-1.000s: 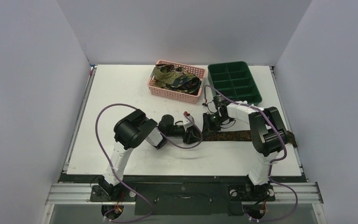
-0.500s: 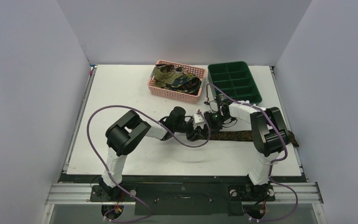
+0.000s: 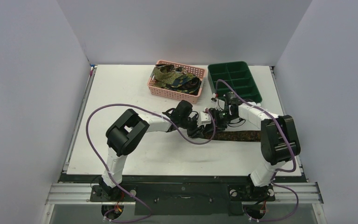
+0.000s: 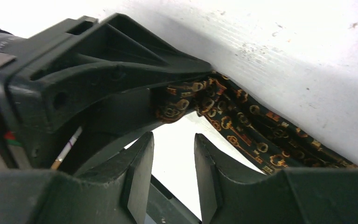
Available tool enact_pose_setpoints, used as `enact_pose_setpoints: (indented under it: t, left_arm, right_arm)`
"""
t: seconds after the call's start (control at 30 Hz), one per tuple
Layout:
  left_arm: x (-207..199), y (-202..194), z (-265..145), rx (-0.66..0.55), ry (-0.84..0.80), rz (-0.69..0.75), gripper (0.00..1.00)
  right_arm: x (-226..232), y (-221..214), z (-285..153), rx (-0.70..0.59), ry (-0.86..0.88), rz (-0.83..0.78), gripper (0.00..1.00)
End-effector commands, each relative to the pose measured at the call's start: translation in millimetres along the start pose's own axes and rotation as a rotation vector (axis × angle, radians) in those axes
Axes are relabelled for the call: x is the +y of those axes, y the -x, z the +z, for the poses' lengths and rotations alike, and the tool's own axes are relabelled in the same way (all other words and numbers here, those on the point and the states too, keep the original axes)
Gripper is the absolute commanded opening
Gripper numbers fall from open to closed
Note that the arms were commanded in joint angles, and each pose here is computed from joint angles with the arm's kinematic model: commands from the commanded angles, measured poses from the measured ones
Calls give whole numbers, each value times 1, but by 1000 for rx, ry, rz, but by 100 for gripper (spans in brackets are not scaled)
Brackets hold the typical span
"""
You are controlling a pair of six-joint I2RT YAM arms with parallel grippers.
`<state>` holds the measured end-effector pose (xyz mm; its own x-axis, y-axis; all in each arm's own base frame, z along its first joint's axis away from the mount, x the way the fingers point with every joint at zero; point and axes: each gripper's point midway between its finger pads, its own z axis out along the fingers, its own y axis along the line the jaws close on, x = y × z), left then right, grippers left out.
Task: Roll the ties
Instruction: Roll the tie at the center of the board.
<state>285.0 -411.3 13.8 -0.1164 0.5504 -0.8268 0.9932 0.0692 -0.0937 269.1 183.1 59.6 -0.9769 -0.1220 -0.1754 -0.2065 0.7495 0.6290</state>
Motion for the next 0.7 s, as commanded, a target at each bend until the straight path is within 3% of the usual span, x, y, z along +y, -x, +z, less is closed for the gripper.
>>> enact_pose_setpoints:
  t: [0.0,0.13,0.5,0.57,0.67]
  left_arm:
    - [-44,-147,-26,478,-39,-236,10]
    - [-44,-148,-26,483,-36,-243,10]
    - [-44,-148,-26,476,-23,-254,10]
    - [-45,-148,-26,476,-22,-256,10]
    - [-44,-147,-27,473,-20,-257,10]
  right_arm:
    - [22,17,-4,-81,82,16,35]
    - [19,22,3,-92,79,50,39]
    - [27,25,30,-109,133,100,37]
    - [21,16,33,-83,108,93,29]
    - [-1,3,34,-45,19,76,1]
